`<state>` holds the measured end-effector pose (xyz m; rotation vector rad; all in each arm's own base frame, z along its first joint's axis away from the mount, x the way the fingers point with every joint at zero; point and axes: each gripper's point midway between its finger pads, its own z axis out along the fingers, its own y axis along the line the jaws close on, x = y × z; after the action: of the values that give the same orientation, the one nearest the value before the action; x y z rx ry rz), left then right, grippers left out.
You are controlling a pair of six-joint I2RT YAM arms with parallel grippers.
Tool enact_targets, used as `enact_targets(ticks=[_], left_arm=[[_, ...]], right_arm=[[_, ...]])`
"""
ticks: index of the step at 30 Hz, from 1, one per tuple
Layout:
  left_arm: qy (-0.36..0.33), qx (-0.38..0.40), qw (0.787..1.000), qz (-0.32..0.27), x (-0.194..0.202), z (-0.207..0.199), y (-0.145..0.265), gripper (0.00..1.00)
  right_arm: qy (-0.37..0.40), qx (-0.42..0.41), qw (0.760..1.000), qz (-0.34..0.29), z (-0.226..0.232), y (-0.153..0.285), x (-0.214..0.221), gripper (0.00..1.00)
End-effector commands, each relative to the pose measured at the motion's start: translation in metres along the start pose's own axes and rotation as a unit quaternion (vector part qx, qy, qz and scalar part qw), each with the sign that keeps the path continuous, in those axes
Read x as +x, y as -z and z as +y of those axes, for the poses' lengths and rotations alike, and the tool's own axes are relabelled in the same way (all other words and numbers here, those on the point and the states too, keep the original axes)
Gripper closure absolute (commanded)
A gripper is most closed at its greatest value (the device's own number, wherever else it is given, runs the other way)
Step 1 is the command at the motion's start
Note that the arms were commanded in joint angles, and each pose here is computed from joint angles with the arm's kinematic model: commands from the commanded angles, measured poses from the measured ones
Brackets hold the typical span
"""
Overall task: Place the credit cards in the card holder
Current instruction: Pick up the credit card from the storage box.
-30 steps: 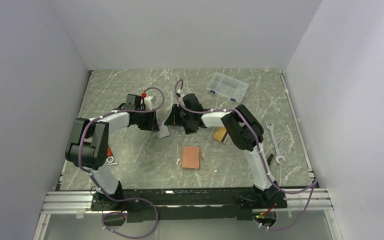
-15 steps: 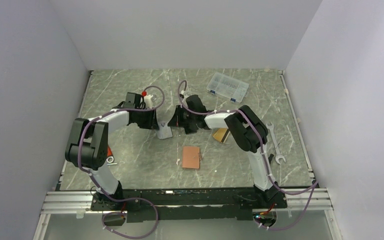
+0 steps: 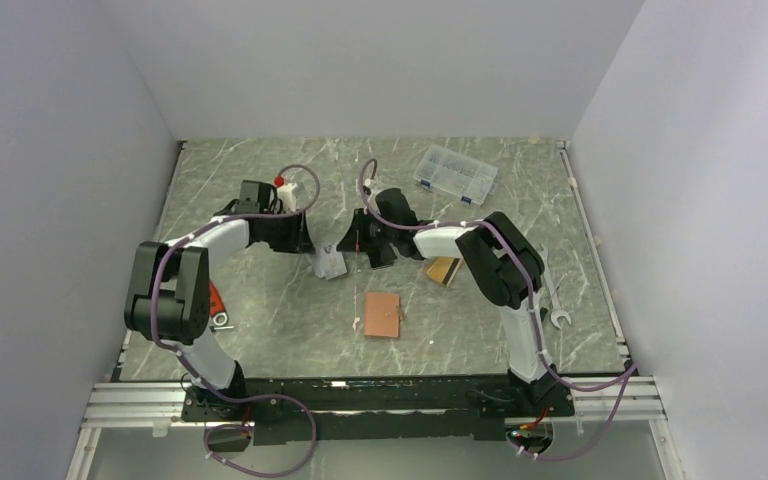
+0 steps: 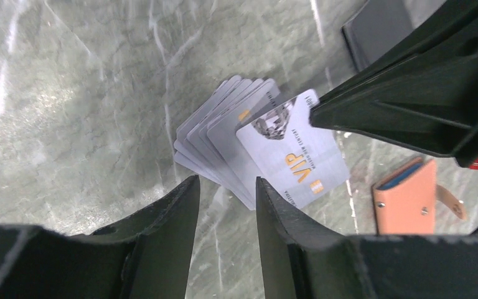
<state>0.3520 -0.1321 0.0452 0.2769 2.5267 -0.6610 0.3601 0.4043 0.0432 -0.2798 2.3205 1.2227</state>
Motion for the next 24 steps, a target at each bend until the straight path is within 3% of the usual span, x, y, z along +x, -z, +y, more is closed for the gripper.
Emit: enact_targets(ticks=[1, 12, 17, 19, 24], left_arm=[[-0.020, 0.071, 0.995, -0.060, -0.042, -0.027, 0.032, 0.55], [-0.012, 0.177, 0.978, -0.106, -0.046, -0.047, 0.060, 0.48], [-0.012, 0.250, 0.958, -0.138, -0.046, -0.071, 0.075, 0.36], [-0.013, 0.266, 0.953, -0.148, -0.044, -0.077, 0.079, 0.24], [-0.005, 0.291, 0.943, -0.160, -0.041, -0.087, 0.088, 0.20]], right_arm=[[0.027, -0.051, 0.998, -0.029, 0.037, 0.015, -0.028, 1.00], [0.036, -0.096, 0.993, -0.051, 0.072, 0.039, -0.047, 1.00], [0.030, -0.128, 0.988, -0.078, 0.090, 0.061, -0.064, 1.00], [0.026, -0.141, 0.986, -0.091, 0.097, 0.070, -0.073, 1.00], [0.018, -0.171, 0.979, -0.110, 0.114, 0.087, -0.086, 1.00]])
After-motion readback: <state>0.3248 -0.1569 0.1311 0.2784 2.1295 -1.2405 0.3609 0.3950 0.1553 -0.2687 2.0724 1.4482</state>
